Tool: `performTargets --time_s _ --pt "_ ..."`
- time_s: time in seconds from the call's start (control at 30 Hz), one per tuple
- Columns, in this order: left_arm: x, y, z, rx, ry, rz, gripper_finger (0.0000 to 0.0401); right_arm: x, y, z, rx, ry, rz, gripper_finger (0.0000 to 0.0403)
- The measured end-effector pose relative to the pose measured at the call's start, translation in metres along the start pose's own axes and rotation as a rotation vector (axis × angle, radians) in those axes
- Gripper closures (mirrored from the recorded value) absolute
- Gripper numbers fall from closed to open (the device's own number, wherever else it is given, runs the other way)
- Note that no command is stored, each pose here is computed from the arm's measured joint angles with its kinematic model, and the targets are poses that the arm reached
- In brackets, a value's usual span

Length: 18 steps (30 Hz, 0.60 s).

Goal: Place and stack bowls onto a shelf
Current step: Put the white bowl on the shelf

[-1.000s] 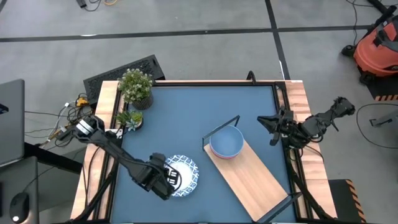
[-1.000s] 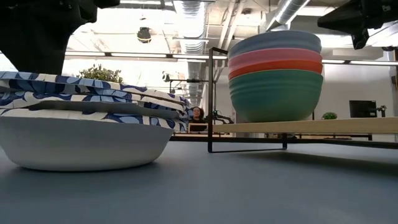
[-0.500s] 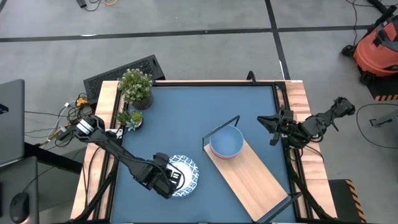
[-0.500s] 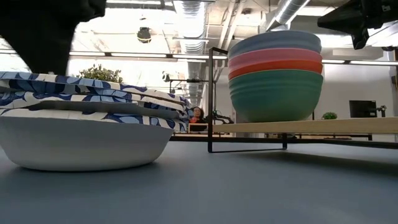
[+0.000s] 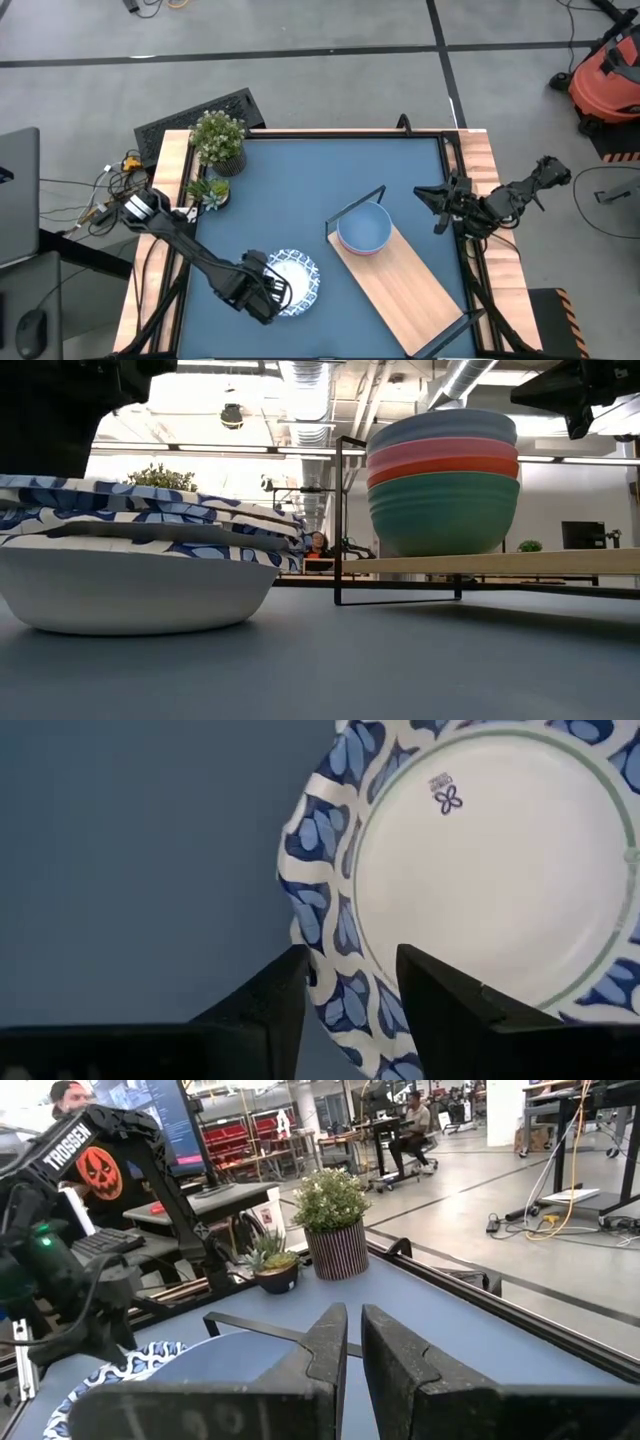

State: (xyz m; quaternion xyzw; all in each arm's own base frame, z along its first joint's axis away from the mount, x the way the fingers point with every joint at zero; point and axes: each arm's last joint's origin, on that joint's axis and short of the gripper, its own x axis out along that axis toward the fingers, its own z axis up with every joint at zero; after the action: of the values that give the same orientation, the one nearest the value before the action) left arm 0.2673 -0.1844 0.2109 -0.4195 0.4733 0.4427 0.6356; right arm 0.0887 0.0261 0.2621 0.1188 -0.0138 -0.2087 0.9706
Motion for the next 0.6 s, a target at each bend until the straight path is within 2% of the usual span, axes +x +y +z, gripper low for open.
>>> performTargets --time_s 0.33,0.6 --pt "0.0015 -0.0023 -0.0002 -0.021 0.000 -0.015 0.0269 0.0000 0.0000 0.0000 -0.001 0.000 0.001 0.0340" --pt "0.0015 -0.0026 0.0000 -0.009 -0.004 -0.019 0.0356 0.0000 0.0000 0.0000 -0.001 0.000 0.000 0.0340"
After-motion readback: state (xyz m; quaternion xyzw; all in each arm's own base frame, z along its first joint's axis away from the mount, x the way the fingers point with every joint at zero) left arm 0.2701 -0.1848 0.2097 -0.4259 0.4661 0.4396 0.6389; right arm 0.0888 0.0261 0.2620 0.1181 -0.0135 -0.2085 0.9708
